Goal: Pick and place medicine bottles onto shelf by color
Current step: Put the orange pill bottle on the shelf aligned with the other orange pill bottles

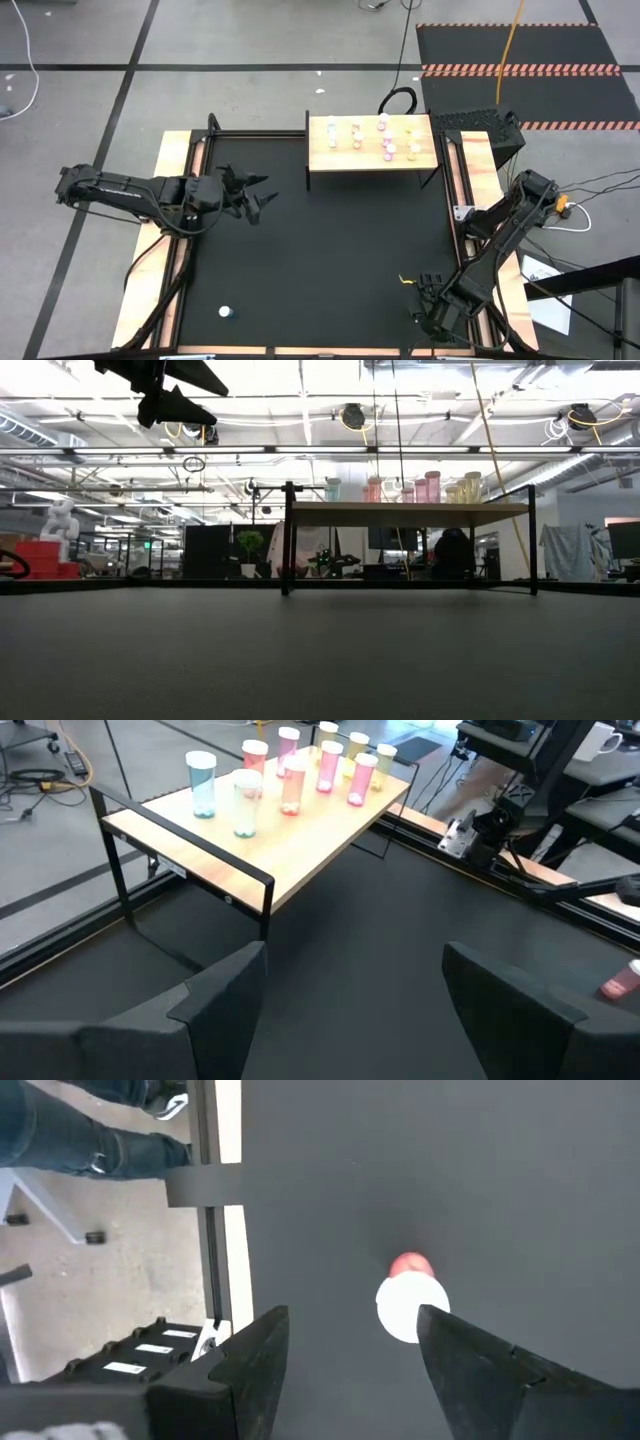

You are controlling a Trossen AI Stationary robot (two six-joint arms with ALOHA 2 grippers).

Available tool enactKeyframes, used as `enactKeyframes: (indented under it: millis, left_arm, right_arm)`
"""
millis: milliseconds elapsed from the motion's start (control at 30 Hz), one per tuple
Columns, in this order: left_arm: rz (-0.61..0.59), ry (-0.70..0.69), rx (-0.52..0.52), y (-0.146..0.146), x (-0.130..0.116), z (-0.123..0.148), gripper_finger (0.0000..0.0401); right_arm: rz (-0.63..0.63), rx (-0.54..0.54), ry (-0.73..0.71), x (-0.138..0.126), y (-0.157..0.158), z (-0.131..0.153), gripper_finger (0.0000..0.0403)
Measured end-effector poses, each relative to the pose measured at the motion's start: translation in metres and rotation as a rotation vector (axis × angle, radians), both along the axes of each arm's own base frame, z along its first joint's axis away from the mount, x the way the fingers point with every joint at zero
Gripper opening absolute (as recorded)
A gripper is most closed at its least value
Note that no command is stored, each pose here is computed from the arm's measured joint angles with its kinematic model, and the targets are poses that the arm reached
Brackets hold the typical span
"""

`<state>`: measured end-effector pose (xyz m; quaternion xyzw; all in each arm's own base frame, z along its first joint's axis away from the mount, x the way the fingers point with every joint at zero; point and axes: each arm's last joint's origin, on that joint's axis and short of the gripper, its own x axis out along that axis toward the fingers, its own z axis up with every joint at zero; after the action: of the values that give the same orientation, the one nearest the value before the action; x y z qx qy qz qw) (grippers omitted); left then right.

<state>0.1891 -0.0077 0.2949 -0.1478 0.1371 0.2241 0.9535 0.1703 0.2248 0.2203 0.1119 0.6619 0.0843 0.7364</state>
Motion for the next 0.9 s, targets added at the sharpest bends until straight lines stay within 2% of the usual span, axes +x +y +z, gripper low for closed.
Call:
enactKeyframes:
  millis: [267, 533, 900]
  left_arm:
    - [-0.007, 0.002, 0.001, 0.000, 0.000, 0.000, 0.0303]
    - [-0.004, 0.002, 0.002, 0.000, 0.000, 0.000, 0.0303]
    - [-0.004, 0.003, 0.004, 0.001, 0.000, 0.000, 0.0303]
  right_arm:
    - [0.025, -0.003, -0.013, -0.001, -0.002, -0.011, 0.0217]
    - [0.049, -0.065, -0.076, -0.001, -0.005, -0.014, 0.0217]
    - [0.100, -0.092, -0.065, -0.004, -0.009, -0.024, 0.0217]
